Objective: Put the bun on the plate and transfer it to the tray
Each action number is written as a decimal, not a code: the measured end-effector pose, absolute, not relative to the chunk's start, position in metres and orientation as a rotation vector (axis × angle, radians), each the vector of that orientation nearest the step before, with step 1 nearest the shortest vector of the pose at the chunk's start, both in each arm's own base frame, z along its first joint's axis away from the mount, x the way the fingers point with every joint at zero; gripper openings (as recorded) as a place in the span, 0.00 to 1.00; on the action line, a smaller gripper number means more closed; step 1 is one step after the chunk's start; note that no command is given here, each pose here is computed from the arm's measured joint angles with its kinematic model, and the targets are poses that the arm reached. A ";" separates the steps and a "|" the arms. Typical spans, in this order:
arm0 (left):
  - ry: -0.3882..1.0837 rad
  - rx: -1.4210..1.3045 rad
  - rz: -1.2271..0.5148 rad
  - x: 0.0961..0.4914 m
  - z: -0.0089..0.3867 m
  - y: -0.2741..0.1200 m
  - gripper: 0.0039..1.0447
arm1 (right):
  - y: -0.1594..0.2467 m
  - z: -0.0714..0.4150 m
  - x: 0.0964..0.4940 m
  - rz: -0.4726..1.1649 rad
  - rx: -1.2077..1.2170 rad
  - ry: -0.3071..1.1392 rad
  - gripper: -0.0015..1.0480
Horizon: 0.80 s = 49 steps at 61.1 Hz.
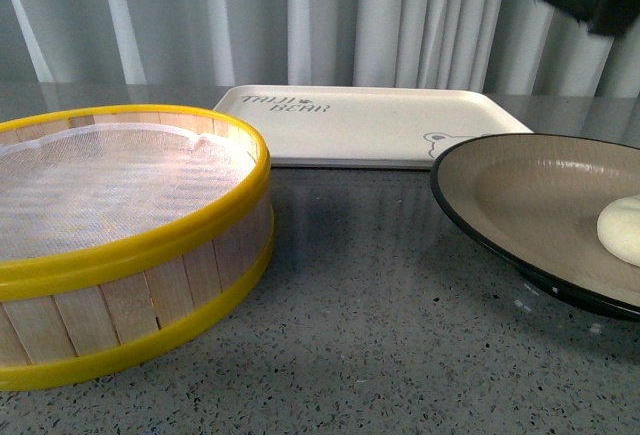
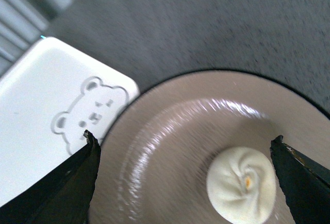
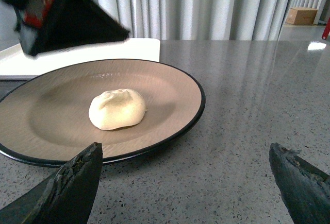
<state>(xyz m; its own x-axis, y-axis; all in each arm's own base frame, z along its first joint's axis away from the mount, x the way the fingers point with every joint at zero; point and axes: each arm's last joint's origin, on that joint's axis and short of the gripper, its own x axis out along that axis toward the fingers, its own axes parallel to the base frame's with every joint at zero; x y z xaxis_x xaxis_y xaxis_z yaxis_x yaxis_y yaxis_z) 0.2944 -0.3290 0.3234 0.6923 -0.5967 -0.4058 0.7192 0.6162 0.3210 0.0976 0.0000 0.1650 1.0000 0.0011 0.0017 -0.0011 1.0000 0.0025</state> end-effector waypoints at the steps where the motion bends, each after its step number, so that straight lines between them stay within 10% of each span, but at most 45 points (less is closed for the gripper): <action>1: 0.247 0.471 -0.741 0.295 0.329 -0.325 0.94 | 0.000 0.165 0.098 0.001 0.002 -0.002 0.92; 21: 0.009 0.247 -0.440 0.261 0.386 -0.216 0.94 | 0.000 0.165 0.098 0.001 0.002 -0.002 0.92; 41: 0.018 0.138 -0.328 0.187 0.350 -0.113 0.94 | 0.000 0.165 0.098 0.001 0.002 -0.002 0.92; 49: -0.019 0.034 -0.060 0.173 0.327 -0.077 0.74 | 0.000 0.165 0.098 0.002 0.002 -0.002 0.92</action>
